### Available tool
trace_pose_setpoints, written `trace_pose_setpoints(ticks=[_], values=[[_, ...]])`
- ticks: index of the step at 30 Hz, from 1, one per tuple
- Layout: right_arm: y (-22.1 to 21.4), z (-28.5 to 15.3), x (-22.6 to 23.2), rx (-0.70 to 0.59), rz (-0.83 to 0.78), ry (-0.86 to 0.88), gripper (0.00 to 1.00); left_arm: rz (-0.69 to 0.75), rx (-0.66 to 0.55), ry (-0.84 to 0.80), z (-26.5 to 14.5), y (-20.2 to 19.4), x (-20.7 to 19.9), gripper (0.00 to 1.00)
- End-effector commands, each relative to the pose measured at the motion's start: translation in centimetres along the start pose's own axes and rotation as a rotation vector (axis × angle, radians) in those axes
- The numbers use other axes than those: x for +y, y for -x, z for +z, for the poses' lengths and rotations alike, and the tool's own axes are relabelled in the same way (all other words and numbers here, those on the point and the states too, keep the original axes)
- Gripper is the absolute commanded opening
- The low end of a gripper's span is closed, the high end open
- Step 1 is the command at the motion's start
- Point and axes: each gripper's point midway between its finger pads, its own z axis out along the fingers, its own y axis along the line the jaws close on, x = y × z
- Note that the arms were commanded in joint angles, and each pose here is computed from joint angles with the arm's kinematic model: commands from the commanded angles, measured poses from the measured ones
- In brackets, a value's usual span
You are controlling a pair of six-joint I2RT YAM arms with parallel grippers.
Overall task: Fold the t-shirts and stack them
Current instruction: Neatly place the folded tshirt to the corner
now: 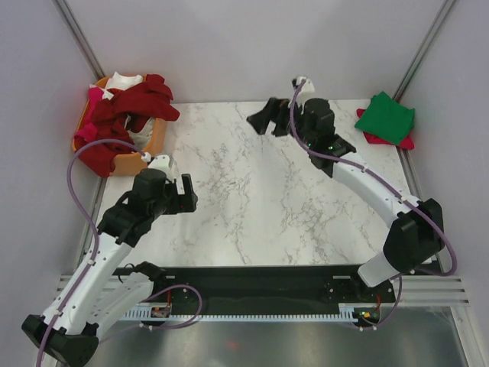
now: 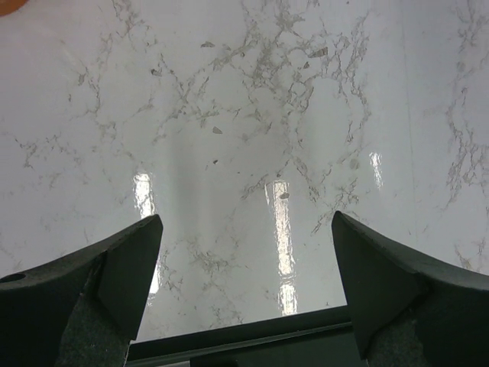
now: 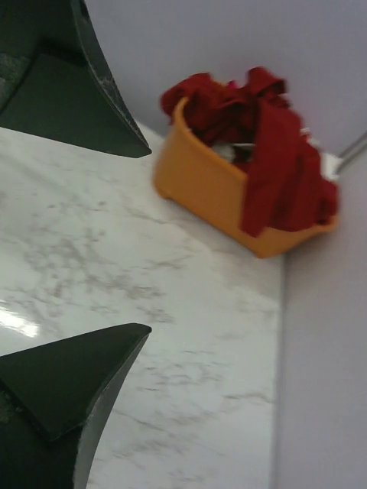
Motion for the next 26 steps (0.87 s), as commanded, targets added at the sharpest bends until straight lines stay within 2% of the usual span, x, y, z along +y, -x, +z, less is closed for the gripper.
trace_pose_setpoints(ticks=[1, 4, 8, 13, 26], values=[[-4.1, -4.1, 1.3, 0.123, 0.02, -0.036, 0.98, -0.026, -0.154, 0.015, -2.6, 4.7, -0.1, 1.0], [-8.9, -7.3, 6.7, 0.214, 0.026, 0.076, 0.98, -0.048, -0.233, 0.097, -3.6, 6.5, 1.4, 1.0], [-13.8, -11.3, 9.8, 0.307, 0.031, 0.155, 0.98, -0.042, -0.218, 0.151, -3.0, 5.8, 2.4, 1.0], [-17.6, -13.5, 9.5, 0.395, 0.043, 0.146, 0.98, -0.063, -0.202, 0.184, -2.4, 3.9, 3.4, 1.0], [-16.4, -14.9, 7.8, 0.358, -0.042, 0.083, 0.98, -0.052, -0.184, 0.179, -2.0, 3.3, 3.3, 1.0]])
